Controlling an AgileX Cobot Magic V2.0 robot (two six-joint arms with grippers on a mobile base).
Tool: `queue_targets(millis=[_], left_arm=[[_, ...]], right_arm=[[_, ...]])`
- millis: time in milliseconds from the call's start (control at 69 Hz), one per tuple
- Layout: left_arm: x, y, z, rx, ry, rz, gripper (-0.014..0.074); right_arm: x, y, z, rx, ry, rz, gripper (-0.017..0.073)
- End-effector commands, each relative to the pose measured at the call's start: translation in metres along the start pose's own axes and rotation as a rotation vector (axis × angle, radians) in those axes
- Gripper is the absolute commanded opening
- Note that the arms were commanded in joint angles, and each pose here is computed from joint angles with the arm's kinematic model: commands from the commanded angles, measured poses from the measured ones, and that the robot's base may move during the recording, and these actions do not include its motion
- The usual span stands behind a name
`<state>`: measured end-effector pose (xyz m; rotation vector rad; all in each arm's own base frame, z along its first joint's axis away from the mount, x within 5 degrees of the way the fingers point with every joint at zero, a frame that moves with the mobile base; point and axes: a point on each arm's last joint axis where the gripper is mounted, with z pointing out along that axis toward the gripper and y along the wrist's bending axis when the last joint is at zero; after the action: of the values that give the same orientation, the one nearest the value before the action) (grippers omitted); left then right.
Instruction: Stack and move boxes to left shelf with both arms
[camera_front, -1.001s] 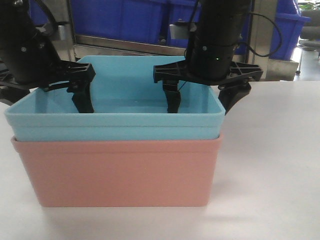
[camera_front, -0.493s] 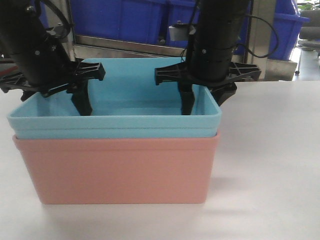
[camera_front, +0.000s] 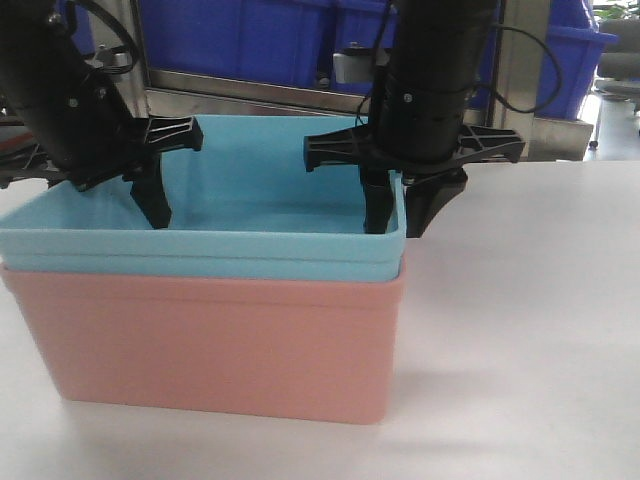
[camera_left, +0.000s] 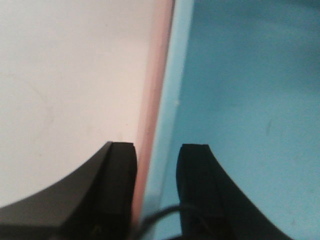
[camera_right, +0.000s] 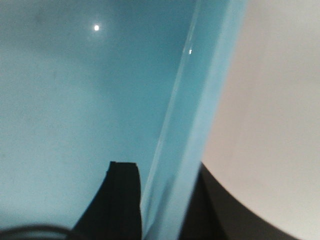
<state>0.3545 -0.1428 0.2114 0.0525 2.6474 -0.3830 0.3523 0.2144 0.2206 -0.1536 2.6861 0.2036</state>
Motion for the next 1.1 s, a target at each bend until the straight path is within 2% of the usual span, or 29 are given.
queue_targets(millis=[0, 232, 377, 522, 653, 740, 928, 1088], left_arm=[[-0.006, -0.016, -0.048, 0.050, -0.072, 0.074, -0.0006], [-0.006, -0.025, -0.123, 0.104, -0.217, 0.032, -0.0006], [0.005, -0.029, -0.154, 0.062, -0.238, 0.040, -0.0006], [0.021, -0.038, -0.178, 0.033, -0.250, 0.036, -0.0006], [0.031, -0.056, -0.194, 0.084, -0.292, 0.027, -0.0006], [0.038, -0.069, -0.195, 0.107, -0.301, 0.041, -0.0006], [0.045, -0.087, -0.190, 0.090, -0.334, 0.058, -0.0006], [0.045, -0.094, -0.180, 0.058, -0.354, 0.059, -0.0006]], right_arm=[[-0.018, -0.005, -0.049, -0.010, -0.151, -0.020, 0.0053], [-0.019, -0.011, -0.119, -0.035, -0.276, -0.019, 0.0055], [-0.008, -0.004, -0.157, 0.001, -0.348, -0.069, 0.0055], [0.006, 0.013, -0.178, 0.020, -0.388, -0.114, 0.0055], [0.014, 0.032, -0.178, -0.033, -0.400, -0.137, 0.0055], [0.015, 0.042, -0.173, -0.064, -0.403, -0.125, 0.0055], [0.020, 0.059, -0.160, -0.102, -0.390, -0.125, 0.0055], [0.022, 0.069, -0.154, -0.137, -0.395, -0.130, 0.0055]])
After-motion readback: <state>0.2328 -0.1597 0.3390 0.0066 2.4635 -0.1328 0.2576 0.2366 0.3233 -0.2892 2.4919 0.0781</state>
